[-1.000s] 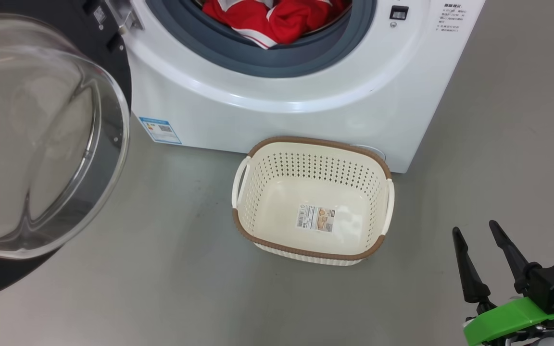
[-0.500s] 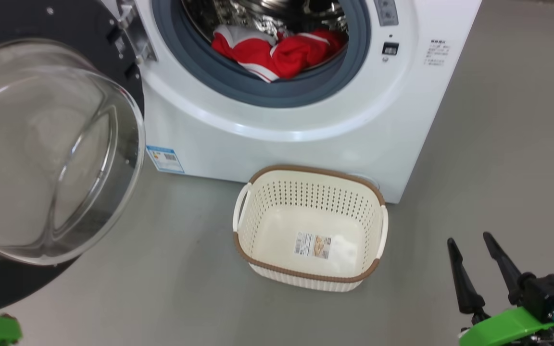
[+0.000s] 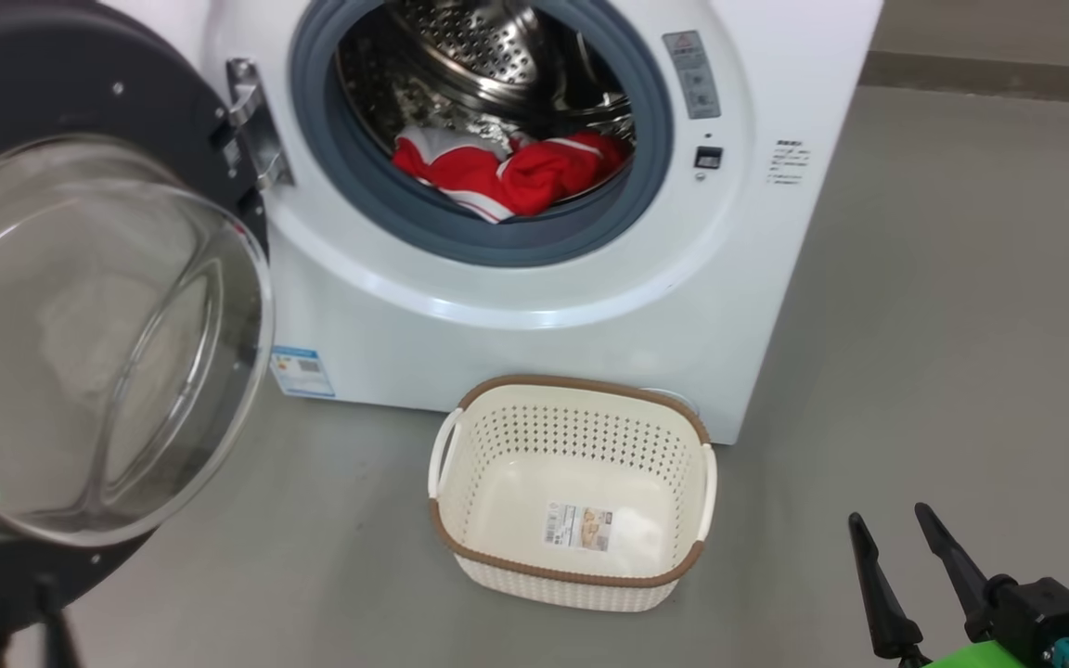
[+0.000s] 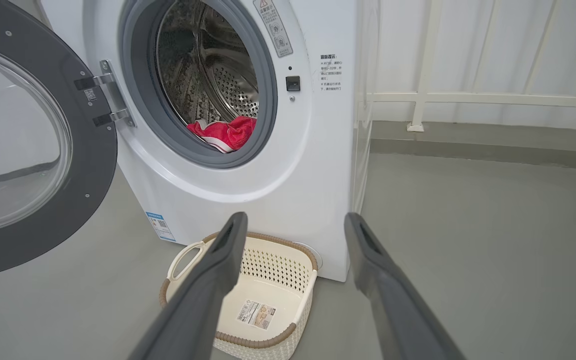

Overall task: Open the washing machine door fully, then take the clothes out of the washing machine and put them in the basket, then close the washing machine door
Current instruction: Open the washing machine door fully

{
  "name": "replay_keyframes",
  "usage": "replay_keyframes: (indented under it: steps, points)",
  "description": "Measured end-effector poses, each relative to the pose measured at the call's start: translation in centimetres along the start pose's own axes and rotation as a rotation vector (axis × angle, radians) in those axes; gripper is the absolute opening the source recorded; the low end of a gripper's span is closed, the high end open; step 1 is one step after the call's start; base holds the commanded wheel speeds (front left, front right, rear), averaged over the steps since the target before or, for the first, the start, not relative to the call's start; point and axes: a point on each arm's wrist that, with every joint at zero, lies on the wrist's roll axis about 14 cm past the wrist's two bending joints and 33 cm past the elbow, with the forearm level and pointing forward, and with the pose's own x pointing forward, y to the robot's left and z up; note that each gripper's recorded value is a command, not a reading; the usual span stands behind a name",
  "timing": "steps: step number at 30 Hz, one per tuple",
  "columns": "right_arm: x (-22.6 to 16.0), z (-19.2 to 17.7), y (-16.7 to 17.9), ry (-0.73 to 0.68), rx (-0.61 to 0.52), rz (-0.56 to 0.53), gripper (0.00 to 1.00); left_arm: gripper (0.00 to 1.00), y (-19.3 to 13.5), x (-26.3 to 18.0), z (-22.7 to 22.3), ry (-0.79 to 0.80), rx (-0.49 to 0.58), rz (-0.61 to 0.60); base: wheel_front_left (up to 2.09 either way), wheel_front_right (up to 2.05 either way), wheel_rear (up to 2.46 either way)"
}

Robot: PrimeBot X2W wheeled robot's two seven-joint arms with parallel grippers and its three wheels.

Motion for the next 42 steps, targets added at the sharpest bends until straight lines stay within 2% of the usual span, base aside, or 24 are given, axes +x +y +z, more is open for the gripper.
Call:
replay_keyframes:
  steps: [1,2,3,14,25,32,42]
  points:
    - [-0.2,0.1,-0.1,-0.003,0.003,-0.007,1.00,0.84,-0.6,-0.2,-0.3,0.009,-0.006,-0.020,0.00,0.00,0.00]
    - [-0.5,0.1,-0.3,-0.004,0.003,-0.014,1.00,0.84,-1.3,-0.4,-0.7,0.021,-0.011,-0.044,0.00,0.00,0.00]
    - [-0.7,0.2,-0.5,-0.007,0.004,-0.023,1.00,0.99,-2.2,-0.5,-1.1,0.034,-0.014,-0.071,0.00,0.00,0.00]
    - [-2.7,1.1,-4.0,-0.042,0.008,-0.140,1.00,1.00,-11.4,-0.6,-2.8,0.089,-0.038,-0.352,0.00,0.00,0.00]
    - [-5.2,1.6,-7.3,-0.065,0.012,-0.261,1.00,1.00,-18.4,-1.2,-3.1,0.105,-0.055,-0.573,0.00,0.00,0.00]
    - [-6.9,2.0,-9.6,-0.080,0.011,-0.347,1.00,1.00,-21.3,-1.9,-4.4,0.144,-0.041,-0.671,0.00,0.00,0.00]
    - [-7.2,1.8,-10.1,-0.075,0.015,-0.367,1.00,1.00,-21.5,-1.6,-4.6,0.151,-0.030,-0.679,0.00,0.00,0.00]
